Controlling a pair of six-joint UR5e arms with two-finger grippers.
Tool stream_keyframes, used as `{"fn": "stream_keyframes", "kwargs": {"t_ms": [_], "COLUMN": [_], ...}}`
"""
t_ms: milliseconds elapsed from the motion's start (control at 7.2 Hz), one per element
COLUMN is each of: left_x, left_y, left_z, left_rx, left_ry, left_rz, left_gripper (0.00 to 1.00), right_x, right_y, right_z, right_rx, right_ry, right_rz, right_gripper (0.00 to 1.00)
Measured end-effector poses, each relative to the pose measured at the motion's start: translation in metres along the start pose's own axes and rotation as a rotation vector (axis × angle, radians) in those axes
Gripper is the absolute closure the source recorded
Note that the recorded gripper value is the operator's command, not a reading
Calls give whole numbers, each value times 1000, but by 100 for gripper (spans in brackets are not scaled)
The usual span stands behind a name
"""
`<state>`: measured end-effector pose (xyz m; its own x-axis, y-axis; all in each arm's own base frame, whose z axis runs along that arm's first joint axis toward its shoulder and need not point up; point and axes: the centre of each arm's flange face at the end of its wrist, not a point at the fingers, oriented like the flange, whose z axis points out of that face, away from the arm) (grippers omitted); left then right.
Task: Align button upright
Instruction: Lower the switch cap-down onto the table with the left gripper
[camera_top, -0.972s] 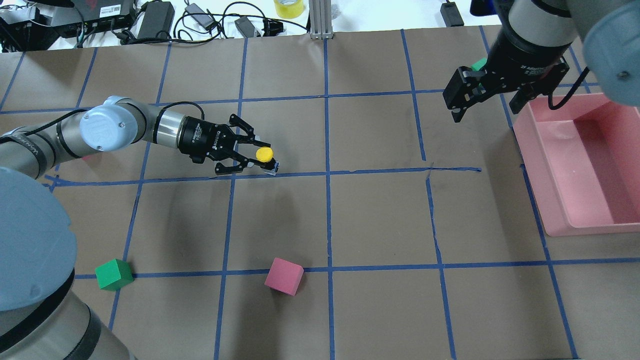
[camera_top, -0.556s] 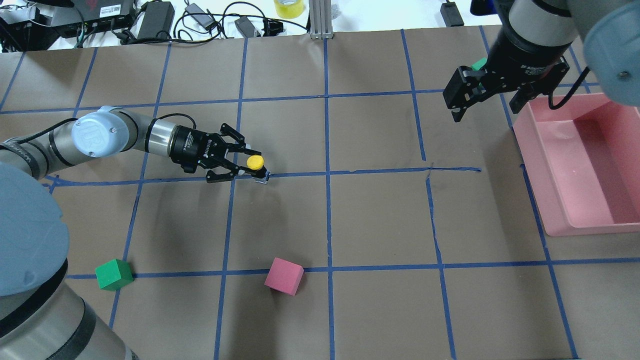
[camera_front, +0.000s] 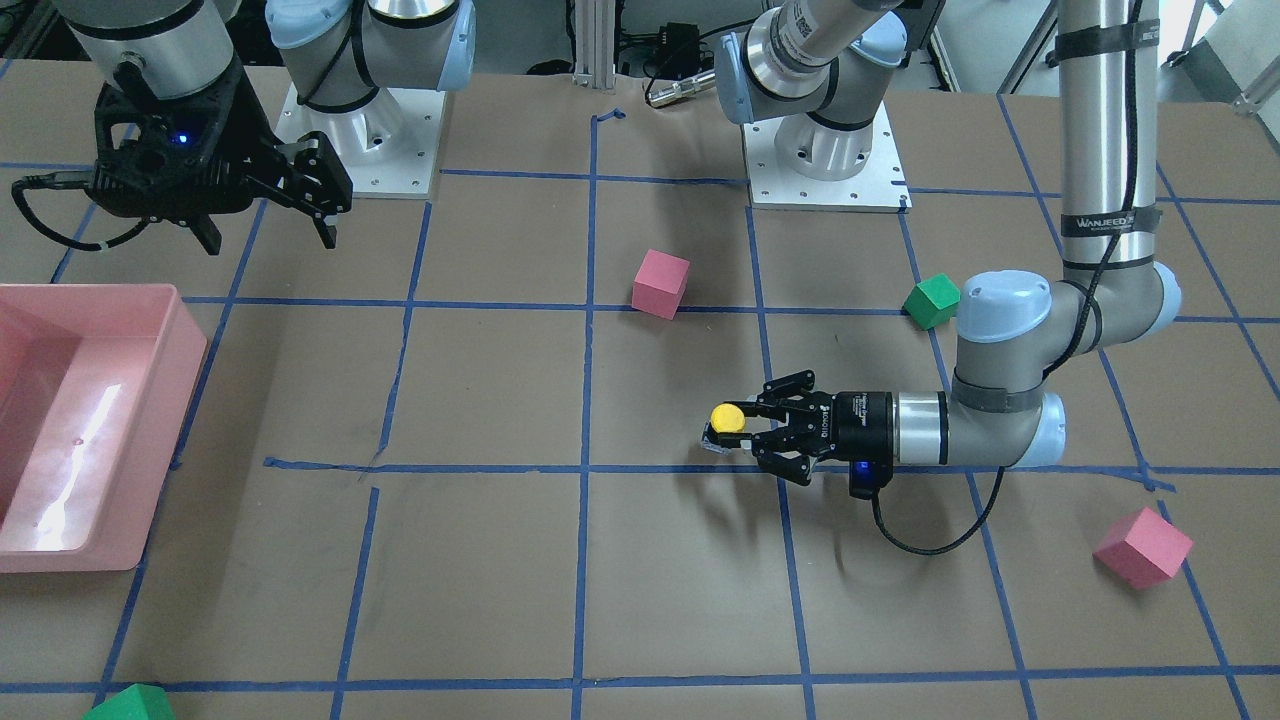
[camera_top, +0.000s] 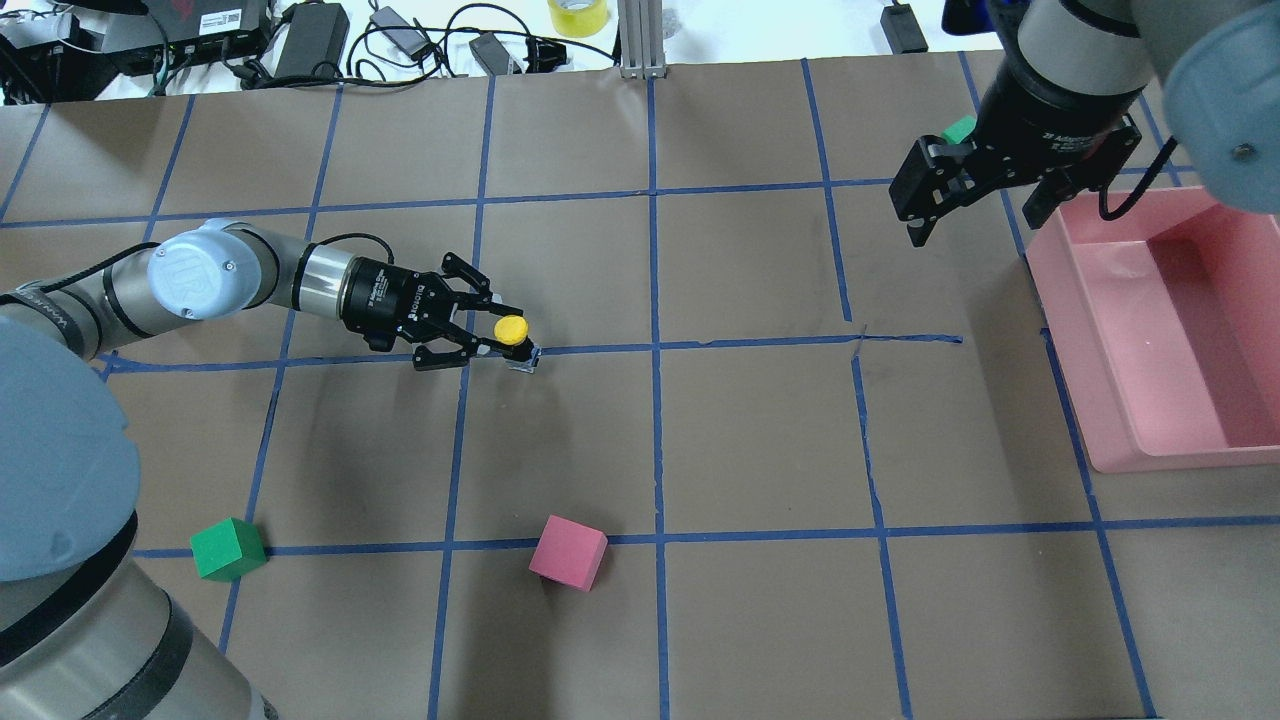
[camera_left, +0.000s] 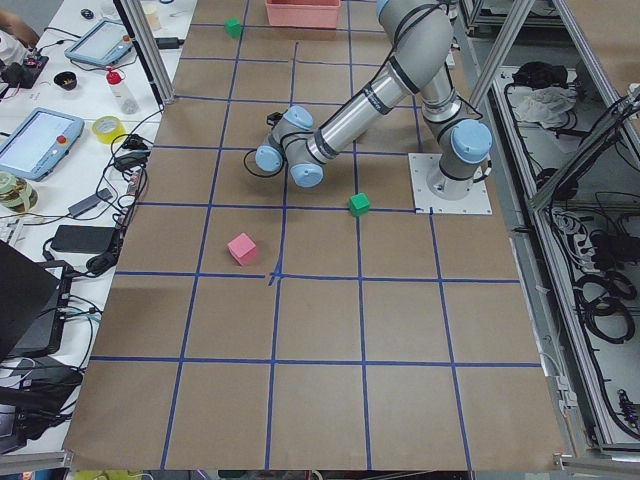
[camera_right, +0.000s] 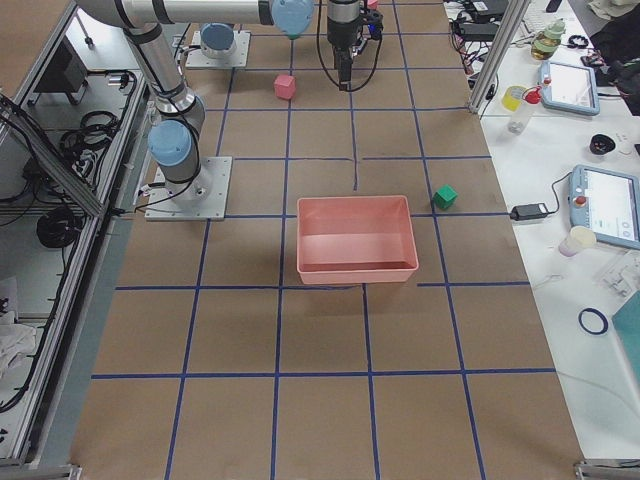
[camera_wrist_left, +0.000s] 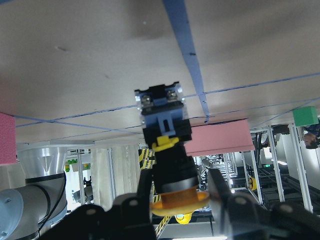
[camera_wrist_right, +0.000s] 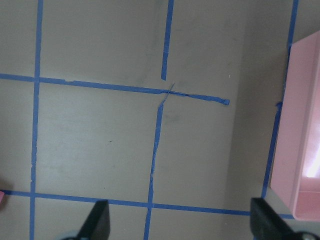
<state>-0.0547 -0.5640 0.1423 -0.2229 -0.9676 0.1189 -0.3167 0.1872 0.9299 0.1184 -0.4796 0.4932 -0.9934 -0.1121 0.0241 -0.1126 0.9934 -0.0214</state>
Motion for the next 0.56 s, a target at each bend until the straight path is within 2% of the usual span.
{"fn": "stream_keyframes", "kwargs": {"t_ms": [417,556], "left_x": [-2,-3], "left_y": [-8,-9], "left_z": [-1,-1], "left_rx": [59,63], "left_ry": [-57,-62], "left_rz": [36,37], "left_gripper": [63,45], "right_x": [0,0], "right_y": [-1,-1], "right_z": [3,4], "right_rx": [-6,-7], "right_ry": [2,1], "right_rz": [-1,-2], "right_gripper": [0,0]}}
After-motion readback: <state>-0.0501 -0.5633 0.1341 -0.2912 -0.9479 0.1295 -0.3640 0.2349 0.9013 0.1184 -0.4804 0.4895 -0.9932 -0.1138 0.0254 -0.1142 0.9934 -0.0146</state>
